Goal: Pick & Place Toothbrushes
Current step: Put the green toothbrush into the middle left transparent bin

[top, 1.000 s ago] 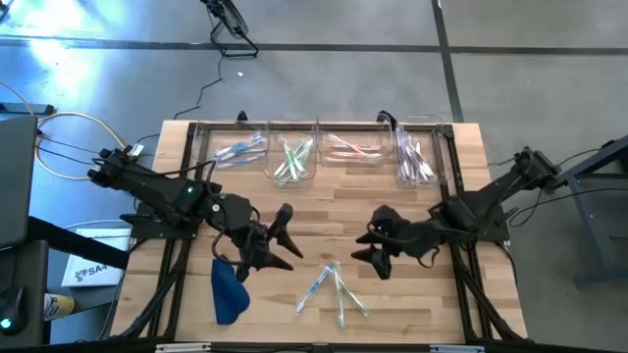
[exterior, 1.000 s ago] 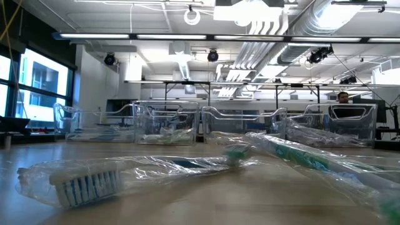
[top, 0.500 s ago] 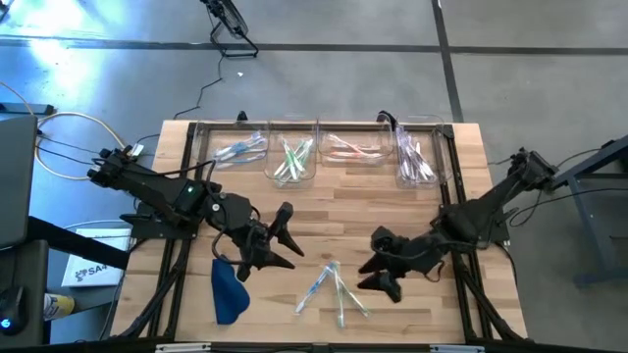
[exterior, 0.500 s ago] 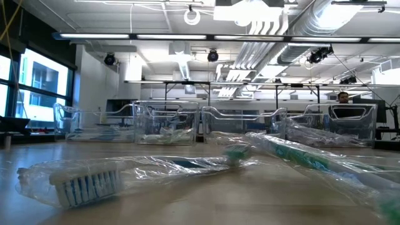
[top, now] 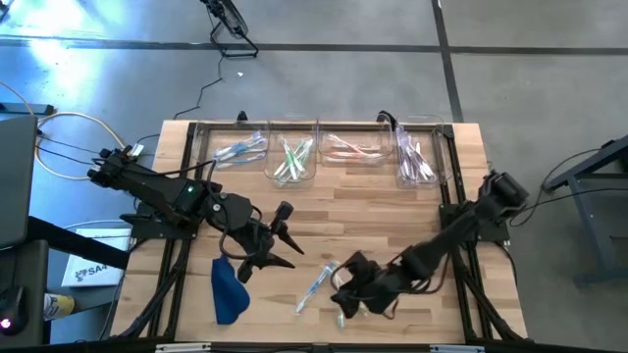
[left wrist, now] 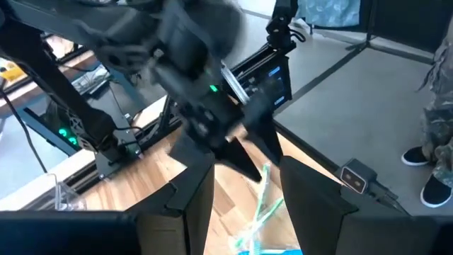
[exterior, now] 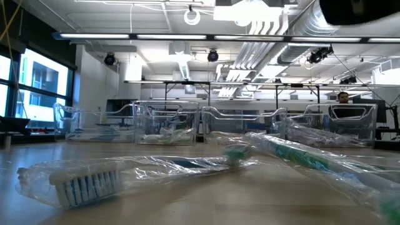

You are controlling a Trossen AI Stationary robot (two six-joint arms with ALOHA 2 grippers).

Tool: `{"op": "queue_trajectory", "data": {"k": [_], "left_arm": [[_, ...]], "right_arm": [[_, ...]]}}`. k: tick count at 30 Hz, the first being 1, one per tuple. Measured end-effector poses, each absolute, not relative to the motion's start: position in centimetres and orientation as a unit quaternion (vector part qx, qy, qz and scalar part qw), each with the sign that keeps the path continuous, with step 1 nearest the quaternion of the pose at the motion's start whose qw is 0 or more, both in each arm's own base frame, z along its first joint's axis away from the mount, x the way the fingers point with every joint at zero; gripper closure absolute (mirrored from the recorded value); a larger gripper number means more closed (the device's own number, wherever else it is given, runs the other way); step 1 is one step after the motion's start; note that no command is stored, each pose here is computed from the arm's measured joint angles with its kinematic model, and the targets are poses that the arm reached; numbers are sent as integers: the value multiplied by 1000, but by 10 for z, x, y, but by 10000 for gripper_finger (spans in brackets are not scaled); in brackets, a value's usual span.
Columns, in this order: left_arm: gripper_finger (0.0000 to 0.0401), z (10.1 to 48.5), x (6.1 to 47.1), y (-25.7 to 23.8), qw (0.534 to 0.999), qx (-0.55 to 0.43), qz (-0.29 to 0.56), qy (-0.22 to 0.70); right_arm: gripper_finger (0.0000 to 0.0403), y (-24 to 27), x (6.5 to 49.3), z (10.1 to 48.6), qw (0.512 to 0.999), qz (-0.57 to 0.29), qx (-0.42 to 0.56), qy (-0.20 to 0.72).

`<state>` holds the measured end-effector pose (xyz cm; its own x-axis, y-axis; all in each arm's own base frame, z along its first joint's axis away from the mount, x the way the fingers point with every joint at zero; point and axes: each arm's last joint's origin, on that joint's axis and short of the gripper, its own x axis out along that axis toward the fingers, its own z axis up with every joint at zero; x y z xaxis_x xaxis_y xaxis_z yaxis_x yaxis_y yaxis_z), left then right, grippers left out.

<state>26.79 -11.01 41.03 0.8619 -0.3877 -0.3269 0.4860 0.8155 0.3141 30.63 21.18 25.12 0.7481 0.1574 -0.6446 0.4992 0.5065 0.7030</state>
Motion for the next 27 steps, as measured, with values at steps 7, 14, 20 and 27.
{"op": "queue_trajectory", "data": {"k": [7, 14, 20, 27], "left_arm": [[244, 410, 268, -110, 945, 197, -231, 125], [244, 410, 268, -110, 948, 178, -228, 129], [244, 410, 268, -110, 949, 177, -228, 130], [244, 410, 268, -110, 949, 177, -228, 130]], "right_arm": [[177, 207, 327, 206, 764, -163, 490, 387], [177, 197, 334, 181, 745, -211, 479, 414], [177, 185, 333, 175, 734, -253, 461, 430], [177, 176, 337, 175, 745, -264, 447, 419]]}}
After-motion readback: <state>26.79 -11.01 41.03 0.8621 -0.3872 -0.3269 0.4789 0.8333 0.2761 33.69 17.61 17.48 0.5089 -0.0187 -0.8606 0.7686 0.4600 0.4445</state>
